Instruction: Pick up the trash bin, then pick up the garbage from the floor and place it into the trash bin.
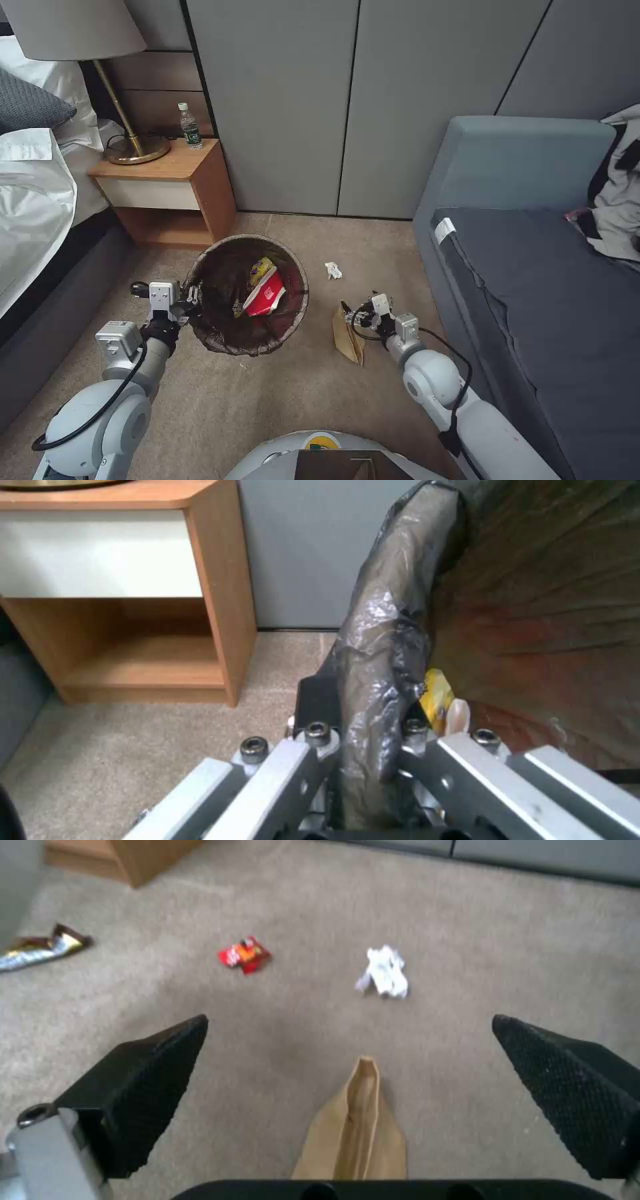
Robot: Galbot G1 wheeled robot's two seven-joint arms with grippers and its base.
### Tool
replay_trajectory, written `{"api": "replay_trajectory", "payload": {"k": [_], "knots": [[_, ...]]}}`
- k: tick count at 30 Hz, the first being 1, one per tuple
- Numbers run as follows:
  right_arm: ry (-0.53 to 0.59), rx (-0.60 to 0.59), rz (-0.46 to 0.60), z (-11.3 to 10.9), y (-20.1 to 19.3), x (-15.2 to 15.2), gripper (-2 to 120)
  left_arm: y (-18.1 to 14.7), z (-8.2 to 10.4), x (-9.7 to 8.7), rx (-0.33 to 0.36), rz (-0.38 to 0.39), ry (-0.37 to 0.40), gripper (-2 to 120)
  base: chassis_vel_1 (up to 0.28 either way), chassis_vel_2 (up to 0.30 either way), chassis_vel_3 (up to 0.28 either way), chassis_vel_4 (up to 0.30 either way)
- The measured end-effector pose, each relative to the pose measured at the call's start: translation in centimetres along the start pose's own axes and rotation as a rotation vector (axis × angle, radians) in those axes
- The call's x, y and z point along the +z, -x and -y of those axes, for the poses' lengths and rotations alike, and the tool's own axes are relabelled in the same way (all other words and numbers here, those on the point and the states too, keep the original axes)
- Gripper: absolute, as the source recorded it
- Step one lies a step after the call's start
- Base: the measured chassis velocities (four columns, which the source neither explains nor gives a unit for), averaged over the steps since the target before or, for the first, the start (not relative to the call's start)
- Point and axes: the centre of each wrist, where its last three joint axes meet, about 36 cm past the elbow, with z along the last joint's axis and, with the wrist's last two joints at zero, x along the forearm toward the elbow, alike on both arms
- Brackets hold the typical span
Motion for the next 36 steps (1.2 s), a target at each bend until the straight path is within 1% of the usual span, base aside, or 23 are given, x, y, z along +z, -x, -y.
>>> {"api": "replay_trajectory", "payload": {"k": [1, 5, 10, 20, 22, 31, 36], "knots": [[0.000, 0.000, 0.000, 0.0, 0.0, 0.0, 100, 0.0, 0.0, 0.0, 0.000, 0.000, 0.000, 2, 0.000, 0.000, 0.000, 0.000], [0.049, 0.003, -0.053, 1.0, 1.8, 0.2, 100, -0.1, 0.1, -0.1, 0.001, 0.002, 0.000, 2, 0.000, 0.000, 0.000, 0.000], [0.082, 0.008, -0.087, 1.2, 2.7, 0.5, 100, -0.1, 0.1, -0.2, 0.002, 0.004, -0.002, 2, 0.000, 0.000, 0.000, 0.000], [0.082, 0.036, -0.141, 1.5, 4.5, 2.8, 100, -0.3, 0.4, -0.4, 0.006, 0.010, -0.005, 2, 0.000, 0.000, 0.000, 0.000], [0.073, 0.049, -0.165, 1.1, 5.0, 3.9, 100, -0.5, 0.6, -0.5, 0.009, 0.011, -0.008, 2, 0.000, 0.000, 0.000, 0.000], [0.056, 0.057, -0.205, -0.8, 5.3, 5.5, 100, -0.8, 0.9, -0.6, 0.010, 0.012, -0.010, 2, 0.000, 0.000, 0.000, 0.000], [0.049, 0.060, -0.221, -1.4, 5.7, 6.4, 100, -1.0, 1.0, -0.7, 0.011, 0.014, -0.012, 2, 0.000, 0.000, 0.000, 0.000]]}}
